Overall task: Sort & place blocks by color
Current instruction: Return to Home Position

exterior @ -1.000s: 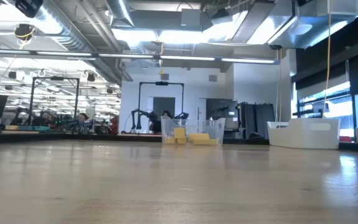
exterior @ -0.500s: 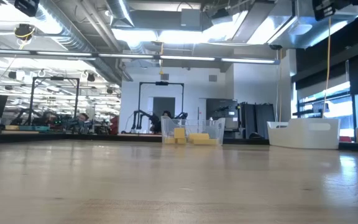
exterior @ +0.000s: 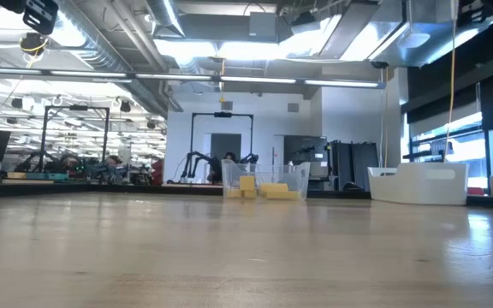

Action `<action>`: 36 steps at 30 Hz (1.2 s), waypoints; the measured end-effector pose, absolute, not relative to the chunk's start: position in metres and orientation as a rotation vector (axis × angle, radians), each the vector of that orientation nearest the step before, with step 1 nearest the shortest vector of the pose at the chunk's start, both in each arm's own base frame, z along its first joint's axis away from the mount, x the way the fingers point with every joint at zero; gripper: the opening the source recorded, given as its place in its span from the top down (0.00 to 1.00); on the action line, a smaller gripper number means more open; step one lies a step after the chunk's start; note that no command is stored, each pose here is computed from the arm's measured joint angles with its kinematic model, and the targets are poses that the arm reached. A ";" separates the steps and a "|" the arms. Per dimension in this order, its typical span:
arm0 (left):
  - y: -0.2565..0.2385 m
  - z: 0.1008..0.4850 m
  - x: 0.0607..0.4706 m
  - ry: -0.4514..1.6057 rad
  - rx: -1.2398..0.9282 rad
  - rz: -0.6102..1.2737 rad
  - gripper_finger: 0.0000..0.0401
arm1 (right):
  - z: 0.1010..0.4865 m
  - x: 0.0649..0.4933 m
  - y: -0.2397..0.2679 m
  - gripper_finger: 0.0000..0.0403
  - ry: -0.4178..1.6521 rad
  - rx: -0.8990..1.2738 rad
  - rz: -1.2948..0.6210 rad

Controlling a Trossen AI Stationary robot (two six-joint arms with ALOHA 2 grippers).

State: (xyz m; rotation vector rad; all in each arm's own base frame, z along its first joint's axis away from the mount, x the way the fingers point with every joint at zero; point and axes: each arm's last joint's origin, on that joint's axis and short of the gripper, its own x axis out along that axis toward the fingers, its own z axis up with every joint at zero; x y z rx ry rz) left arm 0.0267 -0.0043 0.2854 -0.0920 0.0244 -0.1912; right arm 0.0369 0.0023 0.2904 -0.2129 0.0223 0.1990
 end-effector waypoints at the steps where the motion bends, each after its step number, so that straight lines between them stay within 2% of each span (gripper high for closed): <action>1: -0.004 0.285 0.027 0.024 -0.092 -0.189 1.00 | 0.289 0.036 0.003 1.00 0.007 -0.222 0.198; 9: -0.004 0.286 0.027 0.018 -0.095 -0.165 1.00 | 0.275 0.044 -0.001 1.00 -0.082 -0.241 0.178; 18: -0.002 0.286 0.027 0.016 -0.087 -0.126 1.00 | 0.236 0.072 -0.012 1.00 -0.156 -0.278 0.145; 27: -0.004 0.279 0.033 0.009 0.008 -0.024 1.00 | 0.201 0.086 -0.027 1.00 -0.098 -0.213 -0.153; 36: -0.008 0.271 0.040 -0.001 0.004 -0.010 1.00 | 0.182 0.090 -0.029 1.00 -0.066 -0.212 -0.180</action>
